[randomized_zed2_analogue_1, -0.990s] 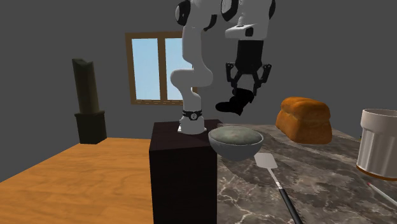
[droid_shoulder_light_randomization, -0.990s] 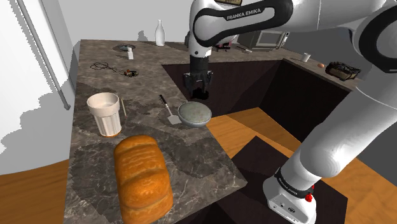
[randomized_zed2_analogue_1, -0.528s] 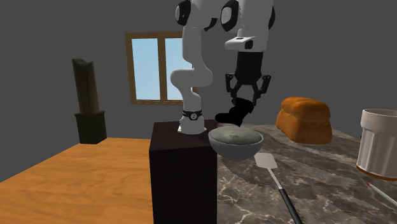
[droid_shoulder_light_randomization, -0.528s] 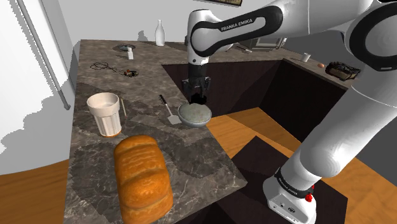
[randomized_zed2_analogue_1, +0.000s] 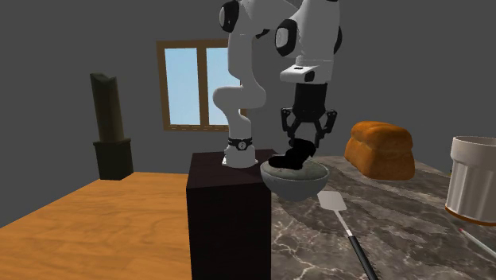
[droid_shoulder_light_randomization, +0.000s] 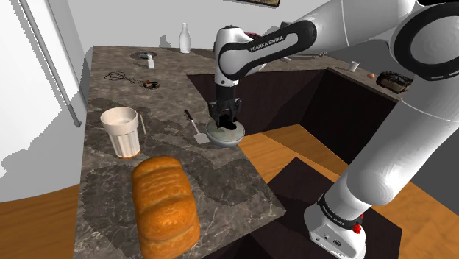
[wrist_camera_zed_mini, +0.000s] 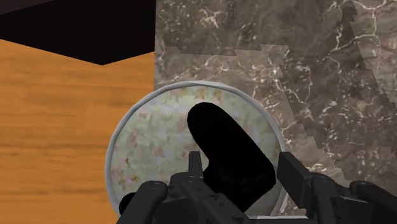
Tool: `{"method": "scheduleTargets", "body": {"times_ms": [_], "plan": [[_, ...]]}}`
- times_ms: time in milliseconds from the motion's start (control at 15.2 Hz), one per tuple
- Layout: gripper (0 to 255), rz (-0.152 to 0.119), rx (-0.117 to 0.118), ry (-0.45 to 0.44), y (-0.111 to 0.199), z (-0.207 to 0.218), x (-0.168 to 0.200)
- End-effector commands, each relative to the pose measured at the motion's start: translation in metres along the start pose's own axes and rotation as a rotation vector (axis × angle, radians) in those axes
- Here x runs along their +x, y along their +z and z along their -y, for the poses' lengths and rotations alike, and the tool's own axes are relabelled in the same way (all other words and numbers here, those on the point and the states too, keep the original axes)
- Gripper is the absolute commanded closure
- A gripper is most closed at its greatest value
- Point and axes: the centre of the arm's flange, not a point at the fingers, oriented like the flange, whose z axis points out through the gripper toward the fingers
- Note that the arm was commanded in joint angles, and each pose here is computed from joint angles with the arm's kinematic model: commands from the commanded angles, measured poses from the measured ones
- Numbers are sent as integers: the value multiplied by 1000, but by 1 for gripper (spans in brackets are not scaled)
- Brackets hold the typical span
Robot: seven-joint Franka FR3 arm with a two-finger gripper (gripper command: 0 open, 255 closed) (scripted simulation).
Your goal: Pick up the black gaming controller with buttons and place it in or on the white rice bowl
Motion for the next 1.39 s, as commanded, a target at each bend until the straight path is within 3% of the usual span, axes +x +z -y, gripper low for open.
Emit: {"method": "scheduleTargets", "body": {"times_ms": [0,396,462,792,1056,1320], "plan": [[255,1,0,0,4,1,-1],[255,1,0,0,4,1,-1],[0,1,0,0,4,1,-1],[0,1,0,0,4,1,-1],[0,1,0,0,-46,1,-1],[0,1,0,0,-46,1,-1]]}}
